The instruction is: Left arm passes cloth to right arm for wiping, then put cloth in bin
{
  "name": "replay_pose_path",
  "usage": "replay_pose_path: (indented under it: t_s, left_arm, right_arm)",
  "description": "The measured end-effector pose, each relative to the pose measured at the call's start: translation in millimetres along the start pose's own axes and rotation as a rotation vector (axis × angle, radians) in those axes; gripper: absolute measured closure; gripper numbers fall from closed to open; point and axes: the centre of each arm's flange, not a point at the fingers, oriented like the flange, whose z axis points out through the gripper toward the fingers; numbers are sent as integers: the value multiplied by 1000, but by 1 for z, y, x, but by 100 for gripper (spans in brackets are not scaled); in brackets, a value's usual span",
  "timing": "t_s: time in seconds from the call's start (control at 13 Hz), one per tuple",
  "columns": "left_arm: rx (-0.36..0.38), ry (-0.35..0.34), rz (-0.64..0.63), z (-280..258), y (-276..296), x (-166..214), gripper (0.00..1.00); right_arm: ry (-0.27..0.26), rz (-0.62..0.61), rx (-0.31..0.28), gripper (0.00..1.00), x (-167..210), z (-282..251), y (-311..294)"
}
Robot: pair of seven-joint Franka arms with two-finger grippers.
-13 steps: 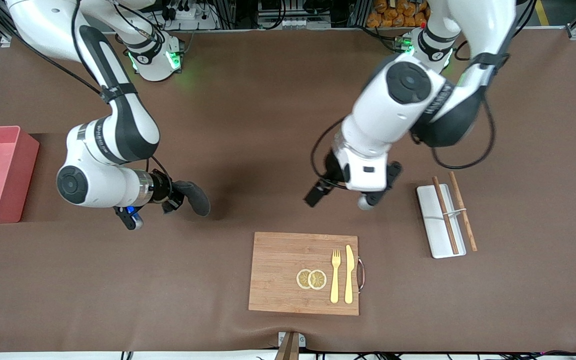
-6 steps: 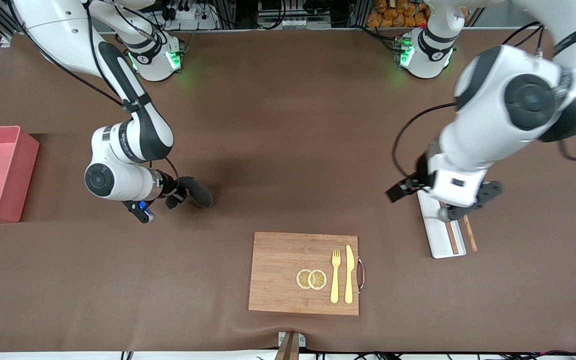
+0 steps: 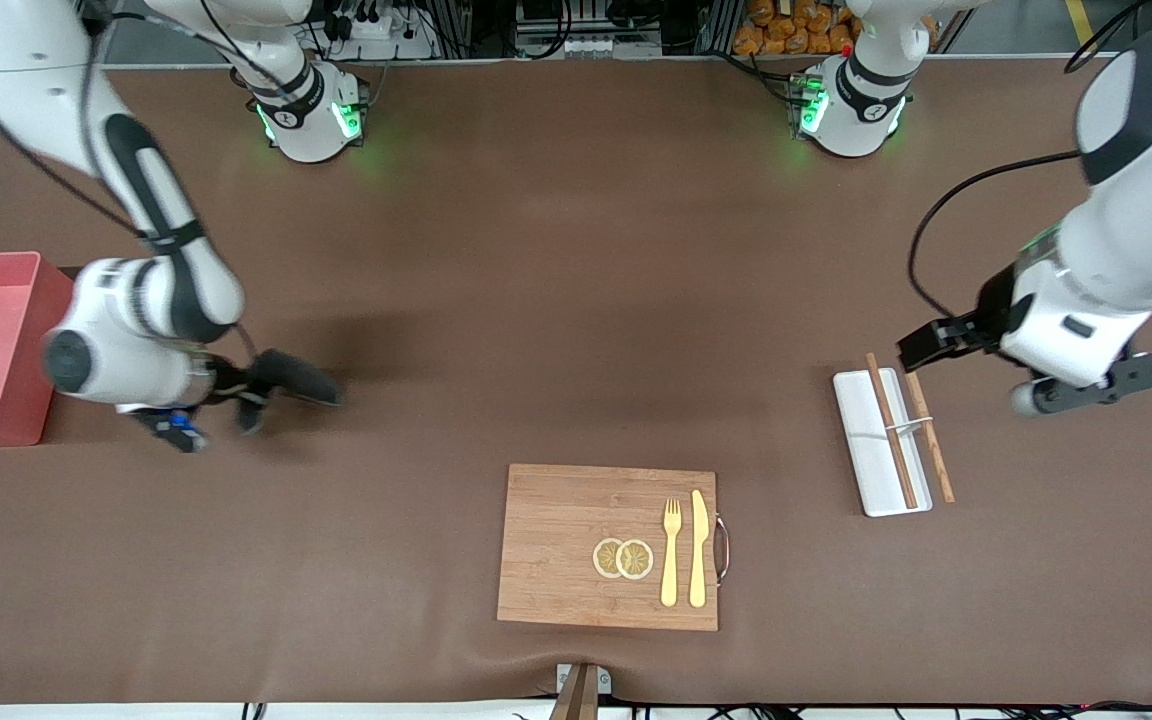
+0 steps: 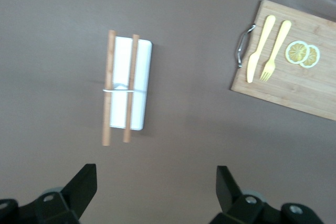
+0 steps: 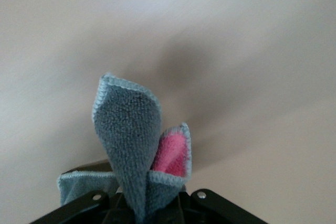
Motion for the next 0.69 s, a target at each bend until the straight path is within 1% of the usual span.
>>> replay_pose_path:
  t_s: [0.08,0.23,0.31,0.39,0.46,0.54,0.62,0.69]
  left_arm:
    - [4,7,28,-8,-13,0,0]
    - [18,17,79,-21,-32,-4,0]
    - [21,18,73,-25,-41,-8,0]
    - [16,16,71,-30,-51,-12,0]
    - [18,17,75,-35,-64,-16,0]
    - [22,15,77,-40,-74,-21,0]
    - [26,15,79,-45,-80,-28,0]
    - [32,17,76,-48,-83,-36,0]
  right_arm:
    - [39,-67,-18,94,18,-6,42]
    - [112,-191,-84,94,49,-32,114]
    - [149,-245,-144,94,63,-48,135]
    - [180,-291,-218,94,75,-61,145]
    - [204,-328,-276,94,86,-69,146]
    - [217,-339,-298,94,93,-71,142]
    - [212,-326,-302,94,96,-68,133]
    - [189,-293,-306,94,94,-60,119]
